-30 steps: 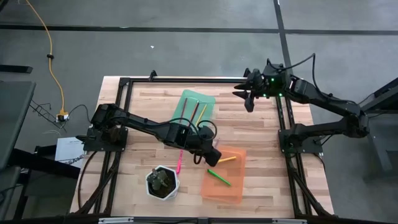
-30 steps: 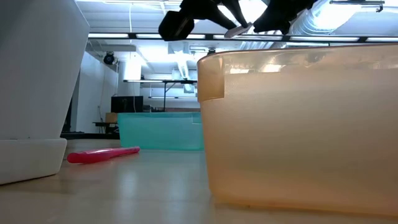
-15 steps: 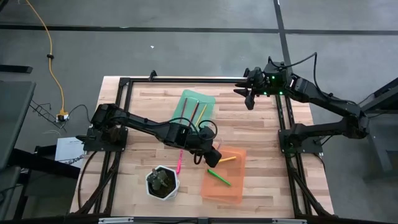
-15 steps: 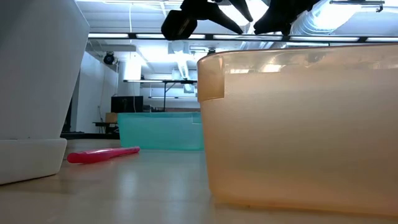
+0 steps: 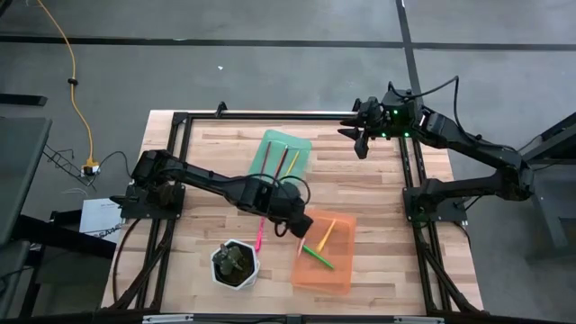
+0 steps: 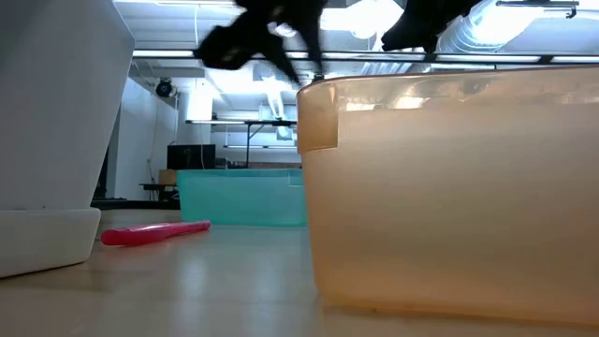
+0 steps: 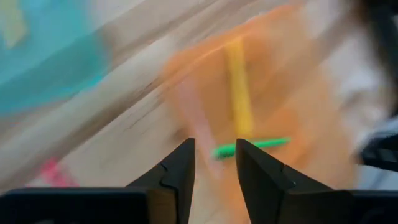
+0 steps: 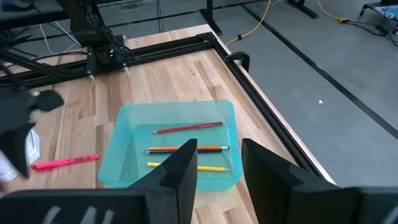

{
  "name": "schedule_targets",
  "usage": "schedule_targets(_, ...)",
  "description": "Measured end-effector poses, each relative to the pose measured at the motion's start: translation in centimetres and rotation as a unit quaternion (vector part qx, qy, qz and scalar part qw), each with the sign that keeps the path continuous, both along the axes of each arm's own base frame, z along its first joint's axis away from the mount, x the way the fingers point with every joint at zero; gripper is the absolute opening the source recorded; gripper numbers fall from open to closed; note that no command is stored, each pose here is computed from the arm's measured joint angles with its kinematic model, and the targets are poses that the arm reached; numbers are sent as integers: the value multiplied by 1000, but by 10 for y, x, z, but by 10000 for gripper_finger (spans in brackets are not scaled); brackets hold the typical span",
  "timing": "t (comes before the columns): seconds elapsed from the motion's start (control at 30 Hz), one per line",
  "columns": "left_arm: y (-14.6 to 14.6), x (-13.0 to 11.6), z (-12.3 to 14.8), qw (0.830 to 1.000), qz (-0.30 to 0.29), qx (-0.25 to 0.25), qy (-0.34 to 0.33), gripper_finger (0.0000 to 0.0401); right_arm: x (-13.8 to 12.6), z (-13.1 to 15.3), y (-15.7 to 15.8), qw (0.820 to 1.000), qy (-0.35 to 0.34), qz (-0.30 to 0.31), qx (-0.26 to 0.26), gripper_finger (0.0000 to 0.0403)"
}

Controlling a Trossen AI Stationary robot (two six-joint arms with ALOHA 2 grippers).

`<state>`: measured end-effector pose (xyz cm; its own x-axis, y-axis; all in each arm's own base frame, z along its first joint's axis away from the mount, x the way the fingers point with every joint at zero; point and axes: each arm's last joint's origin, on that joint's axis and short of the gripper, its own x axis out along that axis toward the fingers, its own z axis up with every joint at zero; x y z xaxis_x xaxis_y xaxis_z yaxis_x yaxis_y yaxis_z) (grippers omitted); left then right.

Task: Sort pens & pencils
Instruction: Put the pink pen into the orange bin

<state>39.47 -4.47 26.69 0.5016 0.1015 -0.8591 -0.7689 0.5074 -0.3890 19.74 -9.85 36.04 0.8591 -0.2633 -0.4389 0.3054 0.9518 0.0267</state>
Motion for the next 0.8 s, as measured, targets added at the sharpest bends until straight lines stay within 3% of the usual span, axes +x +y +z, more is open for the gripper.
schedule_targets(0.1,-2,-11,-5,998,28,-24,58,94,0,0,0,1000,0,0,0,117)
schedule_targets(0.43,-4,-17,-21,987,48,-70,135,76,0,0,0,1000,1,2,-3,117)
schedule_targets(0.8,-8,-7,-62,969,58,-109,214,98,0,-1,1,1000,6,16,-9,117)
